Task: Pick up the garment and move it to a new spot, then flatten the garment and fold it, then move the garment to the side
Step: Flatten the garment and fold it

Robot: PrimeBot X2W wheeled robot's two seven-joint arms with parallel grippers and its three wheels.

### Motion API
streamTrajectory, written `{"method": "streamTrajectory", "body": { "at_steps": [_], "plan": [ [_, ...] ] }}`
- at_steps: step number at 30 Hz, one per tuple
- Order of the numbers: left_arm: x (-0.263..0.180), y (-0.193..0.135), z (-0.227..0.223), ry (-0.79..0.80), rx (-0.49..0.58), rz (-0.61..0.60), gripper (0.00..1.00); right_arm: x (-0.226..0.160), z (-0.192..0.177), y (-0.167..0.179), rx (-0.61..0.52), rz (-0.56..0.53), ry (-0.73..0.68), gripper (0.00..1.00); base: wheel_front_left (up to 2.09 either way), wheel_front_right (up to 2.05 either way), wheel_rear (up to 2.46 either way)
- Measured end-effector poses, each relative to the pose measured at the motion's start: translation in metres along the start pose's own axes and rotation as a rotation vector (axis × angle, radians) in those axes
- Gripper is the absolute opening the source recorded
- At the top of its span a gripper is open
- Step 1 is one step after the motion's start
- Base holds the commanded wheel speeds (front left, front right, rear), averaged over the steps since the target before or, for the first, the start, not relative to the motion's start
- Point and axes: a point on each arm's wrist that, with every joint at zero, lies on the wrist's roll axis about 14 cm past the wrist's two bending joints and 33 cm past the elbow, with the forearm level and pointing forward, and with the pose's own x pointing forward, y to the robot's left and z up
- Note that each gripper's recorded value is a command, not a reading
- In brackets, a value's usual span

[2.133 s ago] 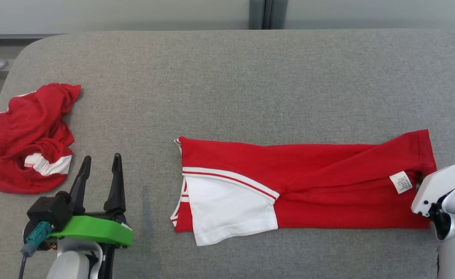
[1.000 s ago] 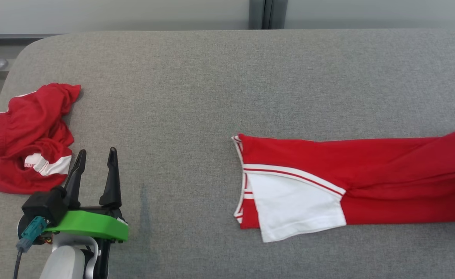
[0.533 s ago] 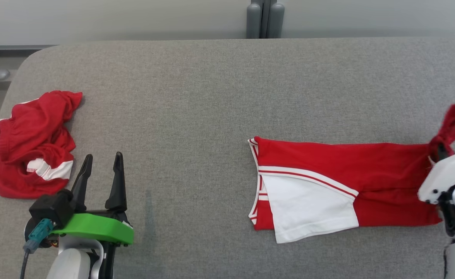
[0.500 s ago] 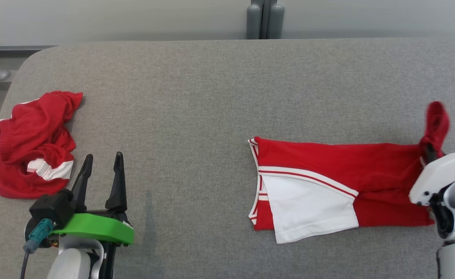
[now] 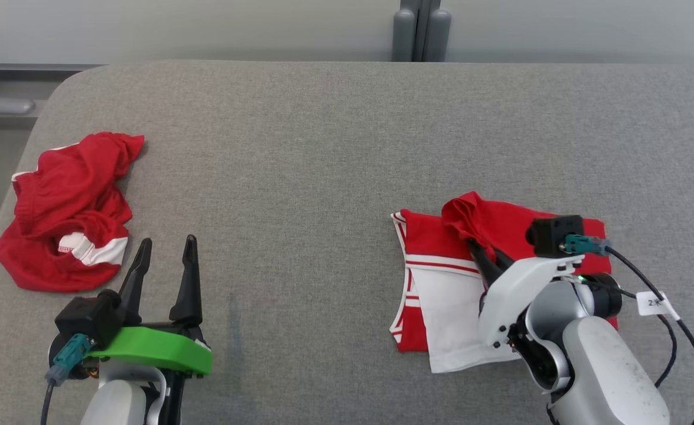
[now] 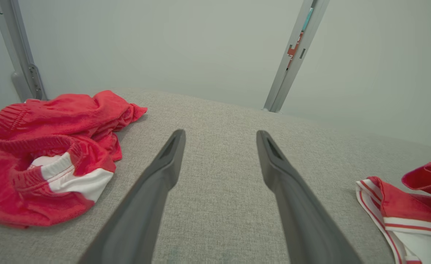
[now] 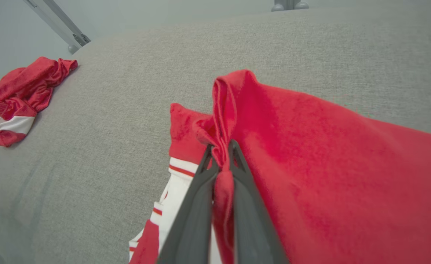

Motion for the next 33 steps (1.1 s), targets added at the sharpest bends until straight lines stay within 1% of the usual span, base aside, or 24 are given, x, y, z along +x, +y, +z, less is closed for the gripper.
{"method": "streamTrajectory", "body": {
  "at_steps": [7,16,17,18,19,23,26,29,31,33],
  "plan": [
    [-0.006,0.006,0.002,-0.002,0.000,0.019,1.00,0.016,-0.014,0.037,-0.023,0.113,0.044,0.00,0.00,0.00,0.00],
    [-0.007,0.009,-0.002,0.006,-0.006,0.031,1.00,0.024,-0.038,0.050,-0.025,0.153,0.120,0.00,0.00,0.00,0.00],
    [-0.007,0.009,-0.003,0.008,-0.007,0.032,1.00,0.024,-0.042,0.050,-0.028,0.155,0.134,0.04,0.00,0.00,0.00],
    [-0.006,0.009,-0.003,0.010,-0.009,0.031,1.00,0.023,-0.045,0.050,-0.026,0.155,0.146,0.22,0.00,0.00,0.00],
    [-0.006,0.009,-0.004,0.011,-0.010,0.030,1.00,0.023,-0.046,0.050,-0.025,0.157,0.150,0.99,0.00,0.00,0.00],
    [-0.005,0.007,-0.004,0.011,-0.012,0.026,1.00,0.020,-0.049,0.058,0.007,0.183,0.160,1.00,0.00,0.00,0.00],
    [-0.004,0.005,-0.003,0.008,-0.014,0.022,1.00,0.018,-0.033,0.071,0.057,0.226,0.102,1.00,0.00,0.00,0.00],
    [-0.003,0.004,-0.002,0.004,-0.016,0.018,1.00,0.012,-0.005,0.090,0.127,0.293,0.011,1.00,0.00,0.00,0.00],
    [-0.002,0.002,-0.001,0.000,-0.018,0.014,1.00,0.006,0.020,0.101,0.165,0.340,-0.071,1.00,0.00,0.00,0.00],
    [-0.002,0.001,0.000,-0.004,-0.019,0.011,1.00,0.000,0.045,0.100,0.177,0.343,-0.158,1.00,0.00,0.00,0.00]
  ]
}}
